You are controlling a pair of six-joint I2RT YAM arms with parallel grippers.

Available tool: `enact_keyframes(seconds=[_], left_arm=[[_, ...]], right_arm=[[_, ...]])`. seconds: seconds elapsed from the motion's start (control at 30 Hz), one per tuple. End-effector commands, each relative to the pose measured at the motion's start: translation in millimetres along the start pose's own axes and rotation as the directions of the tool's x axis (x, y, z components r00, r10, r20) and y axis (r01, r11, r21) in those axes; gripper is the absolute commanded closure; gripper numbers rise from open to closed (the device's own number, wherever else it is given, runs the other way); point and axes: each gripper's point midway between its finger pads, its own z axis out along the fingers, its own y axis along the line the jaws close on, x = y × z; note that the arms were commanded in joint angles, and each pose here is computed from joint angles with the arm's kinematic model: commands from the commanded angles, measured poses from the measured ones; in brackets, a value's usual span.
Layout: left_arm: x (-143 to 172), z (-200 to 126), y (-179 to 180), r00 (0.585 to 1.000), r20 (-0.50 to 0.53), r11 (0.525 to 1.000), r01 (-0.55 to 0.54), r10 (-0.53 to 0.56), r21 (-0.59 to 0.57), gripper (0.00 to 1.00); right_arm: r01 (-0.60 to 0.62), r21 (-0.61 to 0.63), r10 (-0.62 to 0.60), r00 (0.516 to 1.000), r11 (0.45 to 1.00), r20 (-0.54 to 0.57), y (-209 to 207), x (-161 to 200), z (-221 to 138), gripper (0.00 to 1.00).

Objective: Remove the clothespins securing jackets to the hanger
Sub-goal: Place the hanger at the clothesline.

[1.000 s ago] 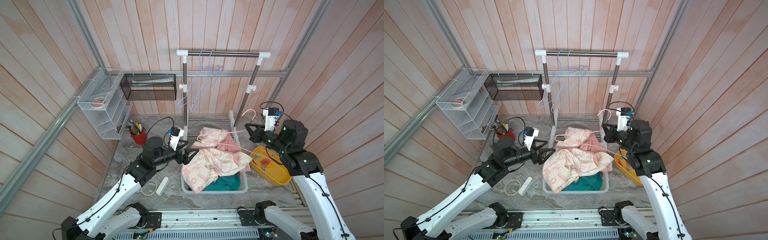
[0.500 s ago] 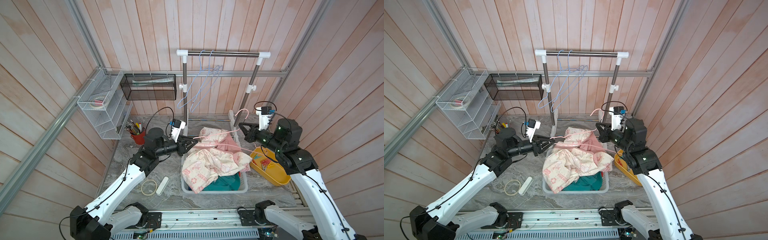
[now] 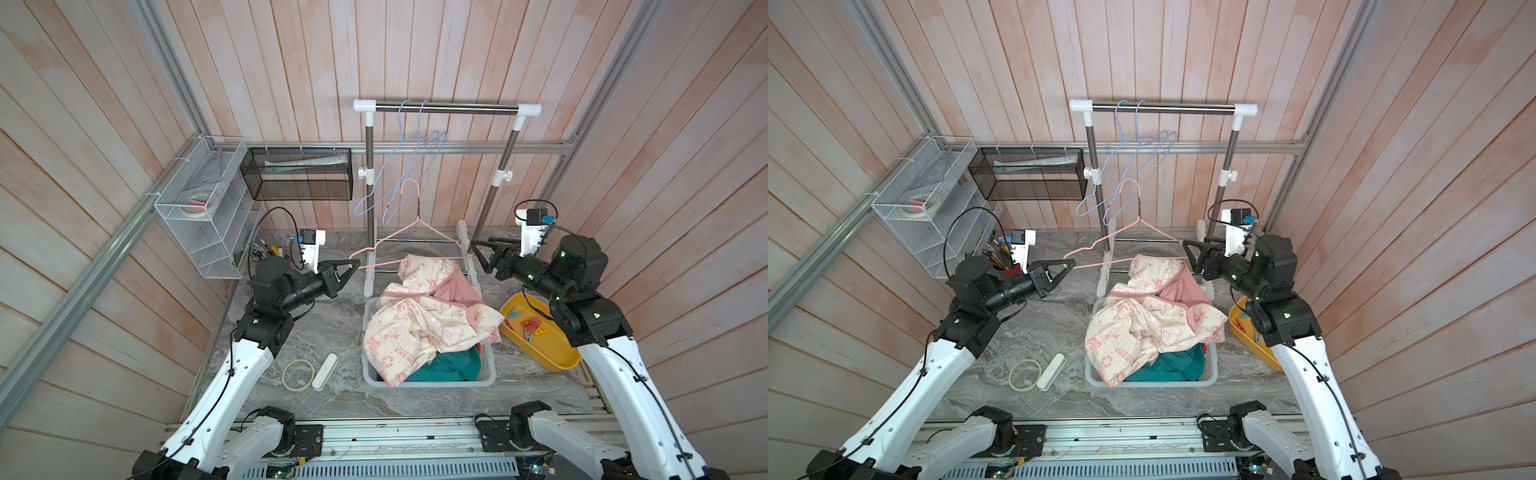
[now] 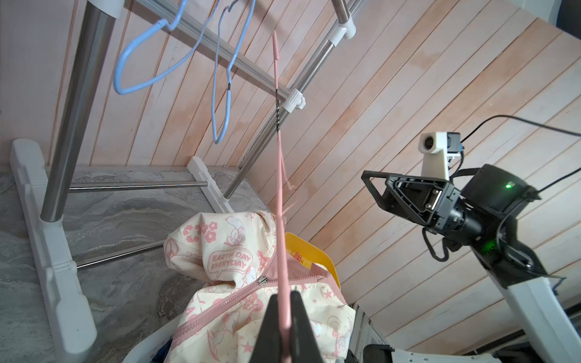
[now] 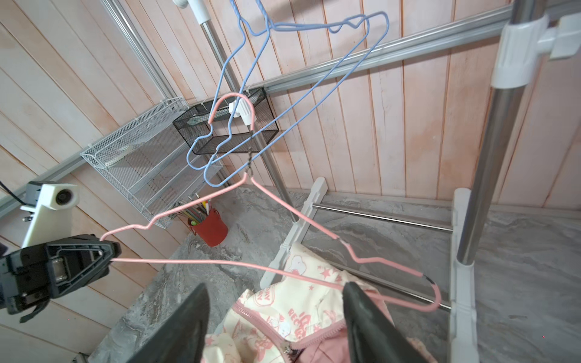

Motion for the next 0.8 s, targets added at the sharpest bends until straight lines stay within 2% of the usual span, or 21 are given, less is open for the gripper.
enact_keyframes(seconds=[0.0, 0.17, 0.23, 0.33, 0.43, 0.63, 0.77], left_arm=[[-9, -13, -16, 0.999, 0.030, 0.999, 0.028, -0.029, 0.038, 1.00], [-24, -22, -27, 0.997, 0.057, 0.997, 0.046, -0.050, 0.062, 1.00], [-29, -23, -31, 0.997, 0.062, 0.996, 0.050, -0.054, 0.067, 1.00], [-35, -23, -36, 0.996, 0.068, 0.996, 0.048, -0.054, 0.080, 1.00], [-36, -22, -38, 0.995, 0.065, 0.993, 0.063, -0.069, 0.103, 1.00], [-35, -22, -38, 0.995, 0.063, 0.991, 0.071, -0.078, 0.111, 1.00], [-34, -23, -41, 0.995, 0.064, 0.989, 0.072, -0.081, 0.128, 1.00]], right_arm=[[-0.074, -0.070, 0.079, 0.995, 0.995, 0.060, -14, -9, -11, 0.24], [-0.257, -0.176, 0.271, 0.961, 0.950, 0.061, -54, 15, -23, 0.16], [-0.276, -0.216, 0.297, 0.952, 0.937, 0.073, -59, 23, -28, 0.14], [-0.288, -0.200, 0.308, 0.948, 0.937, 0.078, -70, 34, -30, 0.13], [-0.300, -0.286, 0.329, 0.942, 0.910, 0.061, -62, 39, -31, 0.13], [-0.311, -0.383, 0.364, 0.929, 0.870, 0.071, -54, 36, -33, 0.20], [-0.321, -0.378, 0.374, 0.925, 0.868, 0.073, -59, 33, -29, 0.29]])
